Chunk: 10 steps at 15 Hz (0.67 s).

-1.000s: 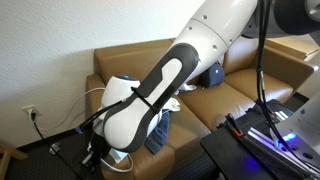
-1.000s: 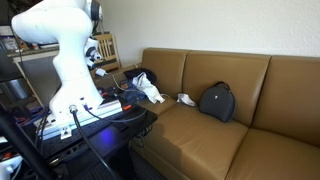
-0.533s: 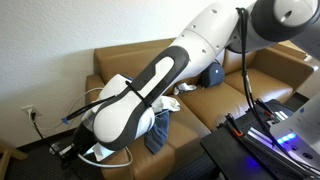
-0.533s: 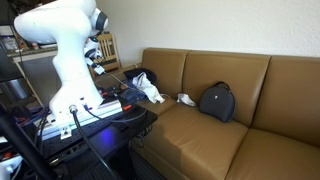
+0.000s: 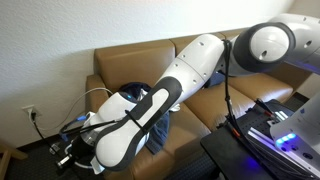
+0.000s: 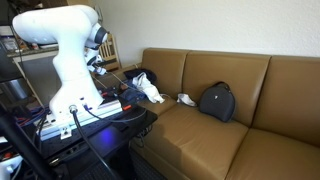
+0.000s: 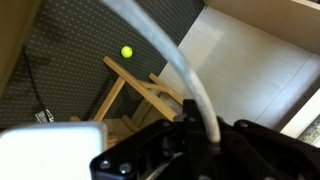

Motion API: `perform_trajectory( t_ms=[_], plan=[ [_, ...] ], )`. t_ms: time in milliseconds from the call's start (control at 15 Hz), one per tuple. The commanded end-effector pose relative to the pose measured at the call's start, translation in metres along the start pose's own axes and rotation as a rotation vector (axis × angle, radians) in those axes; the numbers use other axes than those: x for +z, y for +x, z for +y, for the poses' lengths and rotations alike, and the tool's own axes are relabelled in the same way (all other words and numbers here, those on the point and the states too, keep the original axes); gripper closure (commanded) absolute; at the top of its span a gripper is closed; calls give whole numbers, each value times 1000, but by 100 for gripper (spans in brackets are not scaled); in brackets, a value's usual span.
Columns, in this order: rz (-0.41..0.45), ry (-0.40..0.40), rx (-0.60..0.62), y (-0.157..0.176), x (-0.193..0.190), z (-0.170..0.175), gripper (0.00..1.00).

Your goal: Put the white adapter on the floor

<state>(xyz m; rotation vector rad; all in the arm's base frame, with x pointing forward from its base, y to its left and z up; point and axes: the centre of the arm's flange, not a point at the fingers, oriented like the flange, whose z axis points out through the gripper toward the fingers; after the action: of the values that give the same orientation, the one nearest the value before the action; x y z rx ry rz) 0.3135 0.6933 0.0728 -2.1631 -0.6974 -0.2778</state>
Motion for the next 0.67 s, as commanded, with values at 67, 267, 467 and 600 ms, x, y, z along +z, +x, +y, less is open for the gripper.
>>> perform_trajectory(
  t_ms=[67, 267, 467, 600],
  plan=[
    [-64, -97, 98, -13, 17, 39, 74],
    [-127, -165, 268, -13, 5, 68, 61],
    [-177, -192, 417, 7, -15, 59, 39],
    [-239, -208, 497, 17, -28, 54, 25]
  ],
)
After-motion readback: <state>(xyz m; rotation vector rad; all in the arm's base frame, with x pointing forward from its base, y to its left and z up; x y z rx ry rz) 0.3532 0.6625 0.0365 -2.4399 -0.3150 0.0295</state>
